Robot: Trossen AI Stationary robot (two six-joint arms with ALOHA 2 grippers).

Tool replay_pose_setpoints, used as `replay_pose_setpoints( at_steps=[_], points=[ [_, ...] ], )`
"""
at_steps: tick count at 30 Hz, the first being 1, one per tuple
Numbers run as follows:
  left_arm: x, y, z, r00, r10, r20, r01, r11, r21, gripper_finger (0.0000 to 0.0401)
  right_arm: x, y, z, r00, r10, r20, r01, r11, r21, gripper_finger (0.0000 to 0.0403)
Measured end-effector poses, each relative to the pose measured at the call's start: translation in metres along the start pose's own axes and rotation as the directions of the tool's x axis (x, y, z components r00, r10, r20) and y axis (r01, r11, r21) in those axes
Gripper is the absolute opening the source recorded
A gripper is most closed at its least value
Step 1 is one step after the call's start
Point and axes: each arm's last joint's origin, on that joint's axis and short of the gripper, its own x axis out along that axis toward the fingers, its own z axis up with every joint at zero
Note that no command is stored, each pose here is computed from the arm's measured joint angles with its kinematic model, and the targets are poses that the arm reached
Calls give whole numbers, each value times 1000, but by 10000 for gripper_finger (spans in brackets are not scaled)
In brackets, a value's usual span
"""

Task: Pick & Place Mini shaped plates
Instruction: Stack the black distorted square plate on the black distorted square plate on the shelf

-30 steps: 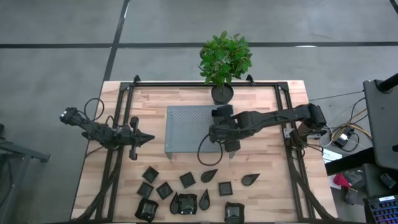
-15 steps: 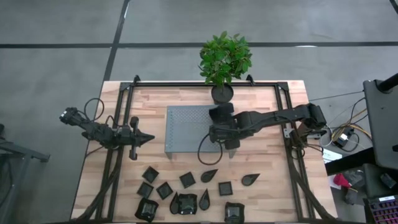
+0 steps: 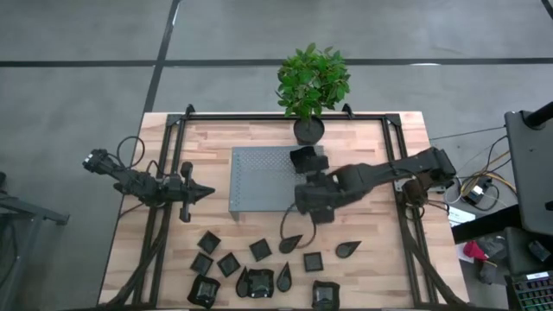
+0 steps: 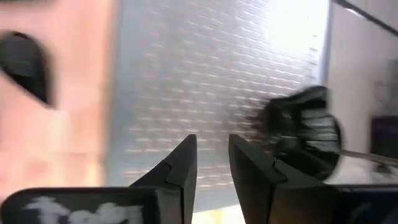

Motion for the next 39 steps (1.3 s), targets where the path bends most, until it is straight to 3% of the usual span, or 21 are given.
replay_pose_setpoints(
  at_steps=[9,14,20,27,39],
  points=[
    [0,0,0,1000,0,0,0,1000,0,0,-22,53,-7,980,200,22,-201,964,172,66],
    [0,0,0,1000,0,0,0,1000,0,0,-35,86,-9,964,255,72,-264,942,208,59],
    [0,0,0,1000,0,0,0,1000,0,0,-42,115,-11,949,294,111,-313,912,264,57],
    [0,0,0,1000,0,0,0,1000,0,0,-38,144,-7,930,330,159,-362,896,256,60],
    [0,0,0,1000,1,0,-1,1000,0,0,-18,183,-6,917,385,109,-399,861,317,59]
  ],
)
